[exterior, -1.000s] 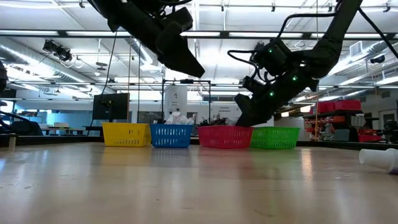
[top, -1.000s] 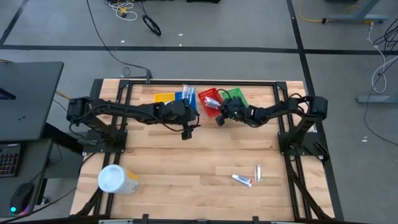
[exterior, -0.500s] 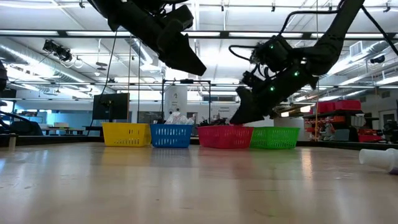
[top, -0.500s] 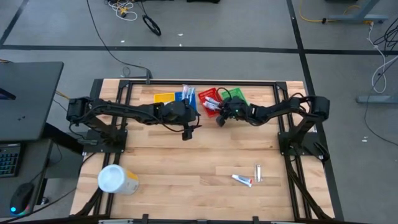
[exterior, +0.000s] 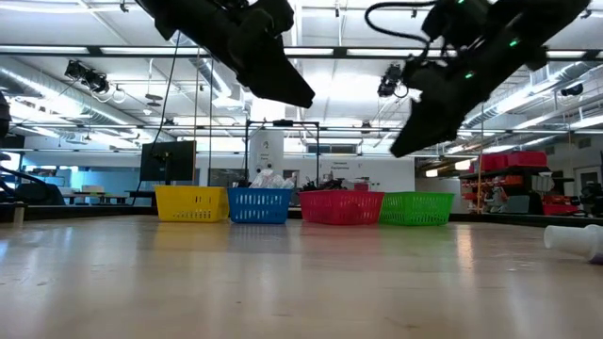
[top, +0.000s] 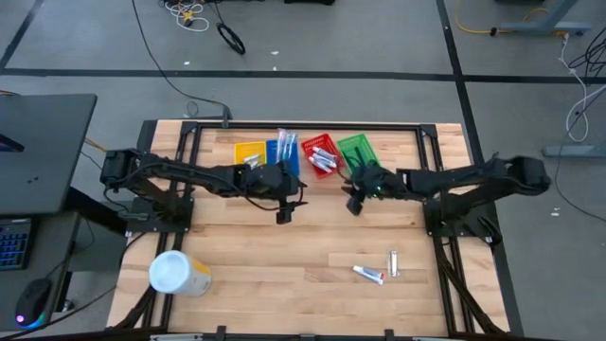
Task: Pick & Place Travel size toiletries
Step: Put the nail cutter into the yellow bin
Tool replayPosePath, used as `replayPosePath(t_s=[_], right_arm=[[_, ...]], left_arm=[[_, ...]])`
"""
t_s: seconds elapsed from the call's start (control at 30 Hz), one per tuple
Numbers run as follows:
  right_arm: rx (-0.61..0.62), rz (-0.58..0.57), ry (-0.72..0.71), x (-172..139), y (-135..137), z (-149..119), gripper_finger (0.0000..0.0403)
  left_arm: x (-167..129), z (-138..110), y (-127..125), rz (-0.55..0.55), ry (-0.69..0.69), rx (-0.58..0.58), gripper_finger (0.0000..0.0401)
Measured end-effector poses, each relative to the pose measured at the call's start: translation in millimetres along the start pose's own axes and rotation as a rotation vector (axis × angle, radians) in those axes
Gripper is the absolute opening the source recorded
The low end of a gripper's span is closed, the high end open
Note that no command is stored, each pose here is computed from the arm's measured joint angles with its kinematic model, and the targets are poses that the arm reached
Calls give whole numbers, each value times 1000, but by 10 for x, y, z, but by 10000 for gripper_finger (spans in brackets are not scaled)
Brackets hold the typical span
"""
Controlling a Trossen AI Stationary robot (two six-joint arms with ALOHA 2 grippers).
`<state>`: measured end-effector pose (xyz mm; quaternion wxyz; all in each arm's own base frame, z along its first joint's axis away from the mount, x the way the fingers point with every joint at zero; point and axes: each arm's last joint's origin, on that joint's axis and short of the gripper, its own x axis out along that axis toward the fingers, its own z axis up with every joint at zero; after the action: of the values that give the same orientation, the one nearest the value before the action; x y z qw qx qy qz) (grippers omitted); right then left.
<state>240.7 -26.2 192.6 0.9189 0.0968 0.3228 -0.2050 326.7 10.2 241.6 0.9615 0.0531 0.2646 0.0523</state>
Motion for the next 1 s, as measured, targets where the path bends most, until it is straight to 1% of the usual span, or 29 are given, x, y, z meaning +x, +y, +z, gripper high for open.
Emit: replayPosePath(t_s=[0.13, 0.2, 0.27, 0.33, 0.43, 0.57, 0.7, 1.0], right_arm=[[35, 35, 121, -177, 128, -155, 118], [68, 38, 207, -236, 179, -260, 118], [79, 40, 323, -291, 217, -385, 118], [89, 21, 422, -352, 245, -497, 118], [103, -7, 514, -434, 290, -614, 118], [139, 24, 569, -497, 374, -684, 118], [204, 33, 576, -543, 455, -723, 118], [167, 119, 558, -639, 636, -791, 118]], left_arm=[[-8, 6, -70, -18, -3, 11, 249], [-11, 8, -93, -24, -4, 14, 249], [-13, 10, -111, -29, -5, 16, 249], [-14, 10, -116, -30, -5, 16, 249], [-14, 11, -120, -31, -6, 15, 249], [-14, 13, -120, -31, -8, 12, 249], [-14, 14, -120, -30, -8, -11, 249], [-27, 19, -205, -52, -11, 4, 249]])
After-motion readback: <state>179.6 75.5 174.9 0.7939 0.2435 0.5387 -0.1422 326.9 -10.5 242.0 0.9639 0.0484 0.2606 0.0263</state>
